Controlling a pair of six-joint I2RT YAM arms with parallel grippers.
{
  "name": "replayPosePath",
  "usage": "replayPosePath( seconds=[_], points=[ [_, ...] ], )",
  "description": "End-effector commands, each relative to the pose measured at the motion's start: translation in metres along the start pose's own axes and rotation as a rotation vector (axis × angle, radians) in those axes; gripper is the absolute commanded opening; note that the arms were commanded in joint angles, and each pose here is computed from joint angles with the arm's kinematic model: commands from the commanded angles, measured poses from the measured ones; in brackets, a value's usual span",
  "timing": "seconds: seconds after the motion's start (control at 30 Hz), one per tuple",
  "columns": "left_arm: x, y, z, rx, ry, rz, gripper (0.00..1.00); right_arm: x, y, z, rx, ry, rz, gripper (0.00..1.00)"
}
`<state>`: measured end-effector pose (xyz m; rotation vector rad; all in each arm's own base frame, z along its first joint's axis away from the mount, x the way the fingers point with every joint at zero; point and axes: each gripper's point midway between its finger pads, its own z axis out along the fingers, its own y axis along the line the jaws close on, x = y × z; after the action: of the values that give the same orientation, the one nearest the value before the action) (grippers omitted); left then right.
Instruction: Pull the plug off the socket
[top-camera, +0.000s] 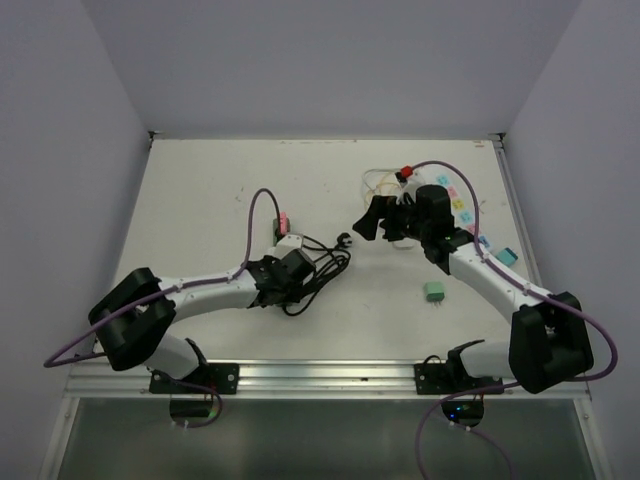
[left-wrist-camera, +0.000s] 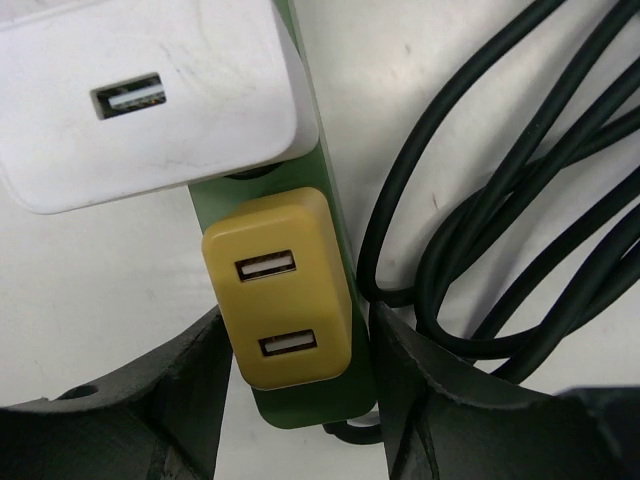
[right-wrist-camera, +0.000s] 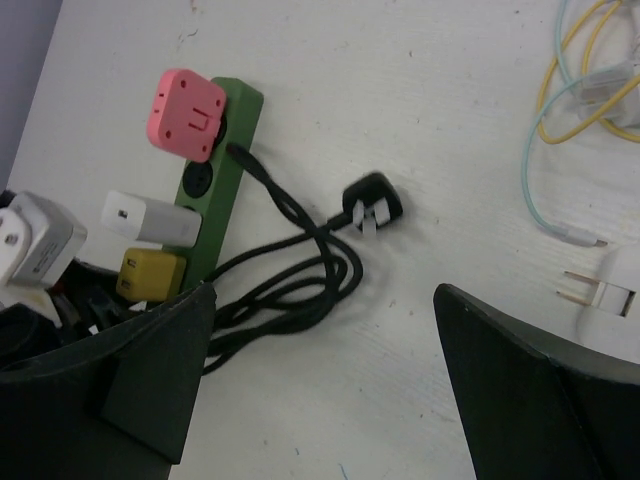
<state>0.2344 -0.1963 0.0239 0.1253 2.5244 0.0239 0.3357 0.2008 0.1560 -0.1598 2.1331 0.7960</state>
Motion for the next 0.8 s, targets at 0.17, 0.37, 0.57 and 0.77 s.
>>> replayPosePath(
  seconds=[0.17,0.37,0.57,0.77],
  points=[
    [0.072,-0.025,-0.045,0.231,0.110,0.077,0.34,0.018,-0.009,-0.001,0.027,0.029,0.013,0.94],
    [0.049,-0.029,-0.052,0.241,0.017,0.046,0.75,0.035,-0.016,-0.017,0.071,0.068,0.012,0.94],
    [0.018,-0.041,-0.054,0.241,-0.080,-0.010,0.89,0.036,-0.014,-0.031,0.090,0.068,0.008,0.94],
    [0.003,-0.040,-0.047,0.181,-0.139,-0.060,0.84,0.032,-0.009,-0.041,0.094,0.057,0.001,0.94]
  ],
)
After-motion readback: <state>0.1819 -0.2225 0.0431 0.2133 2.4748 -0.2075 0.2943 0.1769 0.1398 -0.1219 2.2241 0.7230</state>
